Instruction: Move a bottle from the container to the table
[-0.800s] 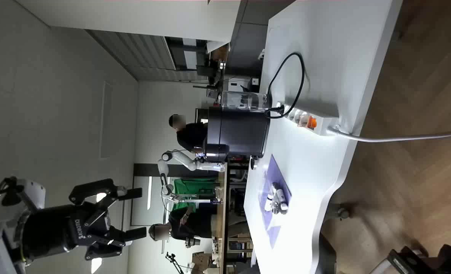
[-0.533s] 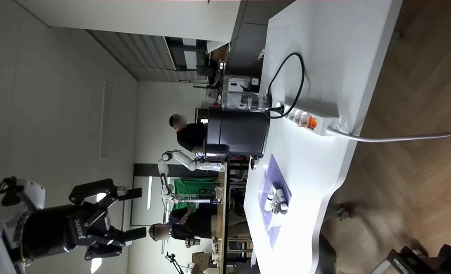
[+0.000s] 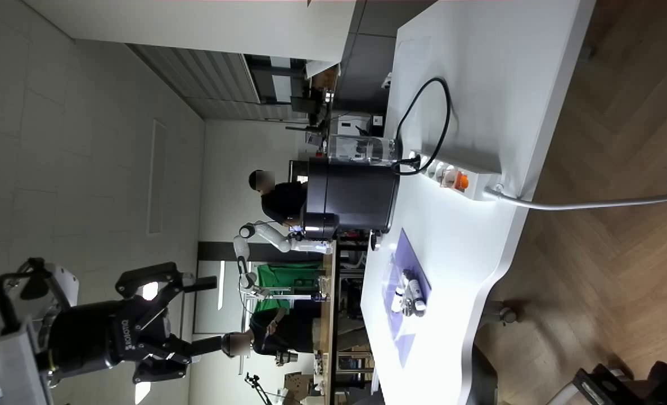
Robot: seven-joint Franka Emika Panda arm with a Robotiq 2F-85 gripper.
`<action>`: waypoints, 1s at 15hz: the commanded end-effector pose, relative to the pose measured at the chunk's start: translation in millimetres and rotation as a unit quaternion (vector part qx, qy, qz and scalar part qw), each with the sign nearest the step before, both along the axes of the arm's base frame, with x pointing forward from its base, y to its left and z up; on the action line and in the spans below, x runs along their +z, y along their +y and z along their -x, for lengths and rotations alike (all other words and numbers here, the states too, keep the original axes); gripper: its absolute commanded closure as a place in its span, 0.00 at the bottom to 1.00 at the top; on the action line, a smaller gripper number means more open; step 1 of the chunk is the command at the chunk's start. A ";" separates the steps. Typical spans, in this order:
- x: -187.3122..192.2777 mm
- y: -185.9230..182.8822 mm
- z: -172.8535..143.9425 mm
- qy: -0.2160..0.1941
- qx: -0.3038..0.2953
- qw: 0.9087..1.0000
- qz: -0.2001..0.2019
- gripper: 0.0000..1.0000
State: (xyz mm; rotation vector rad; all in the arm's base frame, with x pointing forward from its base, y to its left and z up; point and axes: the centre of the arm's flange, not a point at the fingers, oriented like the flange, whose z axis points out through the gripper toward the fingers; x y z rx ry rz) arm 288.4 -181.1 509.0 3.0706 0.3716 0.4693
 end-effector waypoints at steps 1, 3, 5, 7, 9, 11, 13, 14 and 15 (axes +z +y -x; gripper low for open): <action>-29.9 16.8 -49.9 -0.012 0.100 0.995 0.019 0.00; -53.1 40.7 -82.7 -0.017 0.158 0.987 0.035 0.00; -62.0 56.0 -112.0 -0.022 0.215 0.975 0.051 0.00; -88.9 88.9 -139.1 -0.018 0.271 0.960 0.072 0.00; -115.0 122.6 -158.7 -0.004 0.321 0.942 0.095 0.00; -144.3 155.6 -172.4 0.012 0.367 0.922 0.124 0.00; -142.6 157.4 -147.8 0.011 0.357 0.928 0.109 0.00; -155.5 169.8 -154.5 0.022 0.373 0.920 0.117 0.00; -164.8 177.3 -160.2 0.029 0.382 0.916 0.120 0.00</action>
